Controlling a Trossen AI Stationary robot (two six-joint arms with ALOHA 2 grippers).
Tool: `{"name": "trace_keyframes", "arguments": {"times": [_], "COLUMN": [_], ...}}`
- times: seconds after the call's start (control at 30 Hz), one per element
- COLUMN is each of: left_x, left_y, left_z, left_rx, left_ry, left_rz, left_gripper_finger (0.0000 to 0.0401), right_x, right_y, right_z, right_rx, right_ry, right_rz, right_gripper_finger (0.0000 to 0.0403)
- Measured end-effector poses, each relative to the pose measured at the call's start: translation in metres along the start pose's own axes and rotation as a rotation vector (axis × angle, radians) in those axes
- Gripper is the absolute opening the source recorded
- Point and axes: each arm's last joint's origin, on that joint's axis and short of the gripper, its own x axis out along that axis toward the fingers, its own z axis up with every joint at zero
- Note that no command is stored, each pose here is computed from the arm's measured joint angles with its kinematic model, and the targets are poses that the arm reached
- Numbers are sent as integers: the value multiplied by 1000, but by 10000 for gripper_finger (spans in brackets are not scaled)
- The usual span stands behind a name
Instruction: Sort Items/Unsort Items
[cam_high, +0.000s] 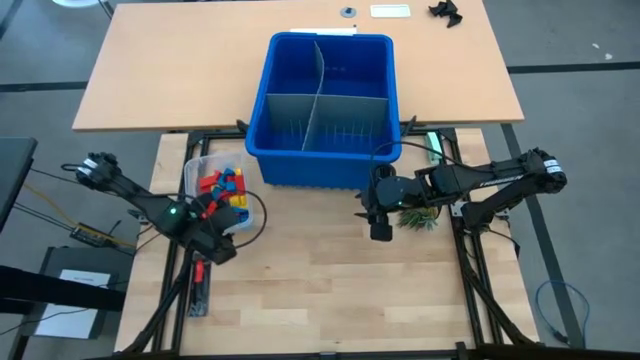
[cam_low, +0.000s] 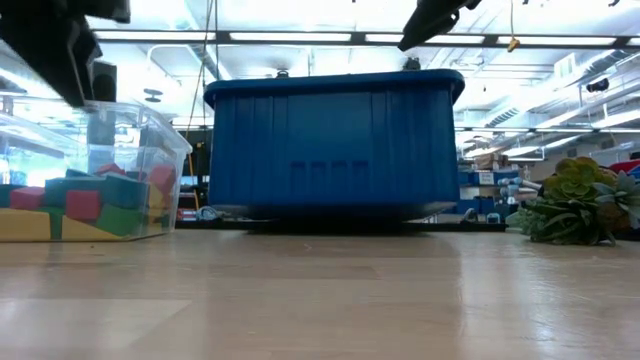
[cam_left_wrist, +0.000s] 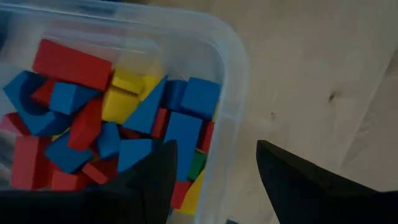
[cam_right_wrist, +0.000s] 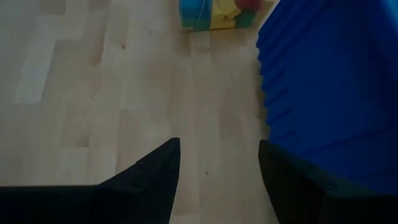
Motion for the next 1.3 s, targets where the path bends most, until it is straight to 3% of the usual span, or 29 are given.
{"name": "trace_keyframes", "arguments": {"times": [0.2,0.3,0.6,0.9,1.3], "left_x": [19,26,32,26,47], "left_y": [-6,-9,-17,-33,-69], "left_z": [-7,-7,2,20,49], "left_rx": [38,15,17,-16,94], "left_ry": [-4,-18,-83,-259,-426], "left_rz": [-7,-37,-143,-300,-381], "left_gripper_finger": [226,201,27,31,23], "right_x": [0,0,0,0,-5], "right_y": [0,0,0,0,18], "right_z": [0,1,1,1,-9], "right_rx": [-2,0,1,4,94], "right_ry": [-4,-5,-6,-13,69], "right_rz": [0,0,-1,-1,35], "right_gripper_finger": [215,215,215,215,213]}}
